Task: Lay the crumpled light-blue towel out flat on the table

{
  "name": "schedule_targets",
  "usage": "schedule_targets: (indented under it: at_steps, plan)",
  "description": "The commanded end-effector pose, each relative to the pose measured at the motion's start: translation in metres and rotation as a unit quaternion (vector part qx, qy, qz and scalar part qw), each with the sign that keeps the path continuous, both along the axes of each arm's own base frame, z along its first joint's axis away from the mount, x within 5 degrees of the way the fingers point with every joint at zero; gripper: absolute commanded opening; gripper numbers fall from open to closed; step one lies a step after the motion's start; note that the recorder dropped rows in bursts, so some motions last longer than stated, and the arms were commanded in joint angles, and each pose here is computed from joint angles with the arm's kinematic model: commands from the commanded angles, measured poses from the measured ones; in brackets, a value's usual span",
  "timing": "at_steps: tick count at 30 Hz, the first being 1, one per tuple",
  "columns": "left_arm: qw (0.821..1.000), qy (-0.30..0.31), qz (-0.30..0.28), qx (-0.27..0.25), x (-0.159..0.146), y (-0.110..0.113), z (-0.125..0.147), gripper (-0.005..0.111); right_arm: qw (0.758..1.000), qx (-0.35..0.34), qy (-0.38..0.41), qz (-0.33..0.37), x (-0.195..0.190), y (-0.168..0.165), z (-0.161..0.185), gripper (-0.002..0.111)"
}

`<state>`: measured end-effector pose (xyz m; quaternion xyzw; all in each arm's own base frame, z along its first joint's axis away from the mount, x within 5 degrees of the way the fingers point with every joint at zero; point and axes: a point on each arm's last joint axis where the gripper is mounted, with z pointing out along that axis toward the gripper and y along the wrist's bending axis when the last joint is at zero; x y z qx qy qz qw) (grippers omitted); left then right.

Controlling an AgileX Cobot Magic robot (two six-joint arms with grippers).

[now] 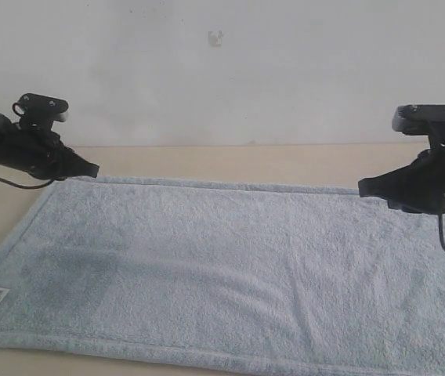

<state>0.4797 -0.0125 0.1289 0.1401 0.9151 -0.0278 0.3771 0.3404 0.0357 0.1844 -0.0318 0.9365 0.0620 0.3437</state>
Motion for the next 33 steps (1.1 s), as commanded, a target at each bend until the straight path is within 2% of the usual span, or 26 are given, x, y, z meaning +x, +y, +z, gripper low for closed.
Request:
schedule_targets:
  at_steps: [1,6,25,33]
  plan:
    - [1.0,0.001,0.006,0.006,0.004,0.0,-0.011,0.004,1.0,0.009,-0.026,-0.015,0.001,0.005,0.006,0.003]
    - [1.0,0.01,-0.001,0.025,0.004,0.004,-0.026,0.004,0.999,0.008,-0.029,-0.015,0.002,0.005,0.006,0.003]
    - [0.999,0.012,0.024,0.025,0.012,0.024,-0.04,0.004,1.0,0.008,-0.023,-0.012,0.001,0.005,0.006,0.003]
    - [0.998,0.013,0.048,0.029,0.011,0.044,-0.045,0.004,1.0,0.009,-0.018,-0.01,0.0,0.006,0.005,0.003]
